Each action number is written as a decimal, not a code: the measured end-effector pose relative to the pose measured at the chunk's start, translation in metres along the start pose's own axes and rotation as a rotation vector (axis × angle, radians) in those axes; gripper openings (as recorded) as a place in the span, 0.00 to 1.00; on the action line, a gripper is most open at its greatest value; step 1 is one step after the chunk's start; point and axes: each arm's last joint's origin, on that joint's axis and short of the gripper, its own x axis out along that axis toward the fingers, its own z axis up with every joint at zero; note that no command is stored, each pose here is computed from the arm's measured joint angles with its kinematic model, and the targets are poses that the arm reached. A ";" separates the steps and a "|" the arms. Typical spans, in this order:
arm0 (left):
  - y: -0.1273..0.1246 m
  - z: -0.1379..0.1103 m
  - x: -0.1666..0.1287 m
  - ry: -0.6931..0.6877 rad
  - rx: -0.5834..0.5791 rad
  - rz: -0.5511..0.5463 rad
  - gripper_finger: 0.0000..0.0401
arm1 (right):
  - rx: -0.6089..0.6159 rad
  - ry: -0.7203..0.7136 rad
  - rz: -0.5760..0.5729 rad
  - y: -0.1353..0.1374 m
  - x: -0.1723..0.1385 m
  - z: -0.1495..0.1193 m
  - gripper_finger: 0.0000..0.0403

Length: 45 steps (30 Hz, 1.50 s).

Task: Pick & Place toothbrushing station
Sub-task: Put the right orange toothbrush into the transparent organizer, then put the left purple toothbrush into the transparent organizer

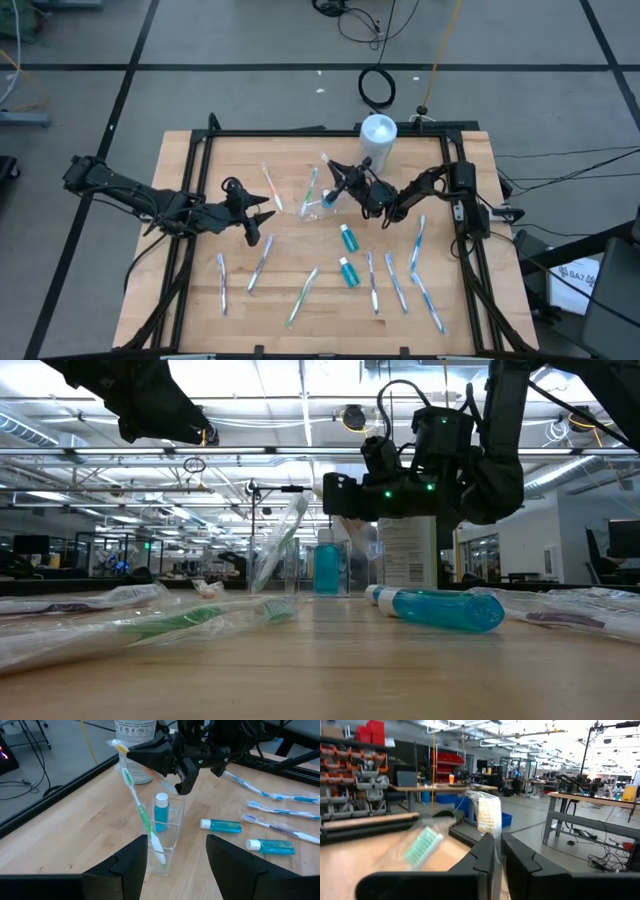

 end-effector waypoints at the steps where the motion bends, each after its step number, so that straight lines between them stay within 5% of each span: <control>1: 0.000 0.000 0.000 0.000 0.000 0.000 0.52 | -0.002 0.004 0.002 0.001 -0.001 0.000 0.09; 11: 0.000 0.000 0.000 0.000 -0.001 0.000 0.52 | -0.063 0.020 -0.036 0.018 -0.015 0.003 0.28; 27: 0.000 0.000 0.000 0.000 -0.001 0.000 0.52 | -0.111 0.032 -0.047 0.035 -0.030 0.008 0.44; 36: 0.000 0.000 0.000 0.000 -0.001 0.000 0.52 | -0.101 0.036 -0.017 0.026 -0.026 0.058 0.48; 40: 0.000 0.000 0.000 0.000 -0.001 0.000 0.52 | -0.068 0.120 0.092 0.019 -0.026 0.075 0.48; 45: 0.000 0.000 0.000 0.000 -0.001 0.001 0.52 | -0.073 0.222 0.097 0.006 -0.032 0.092 0.48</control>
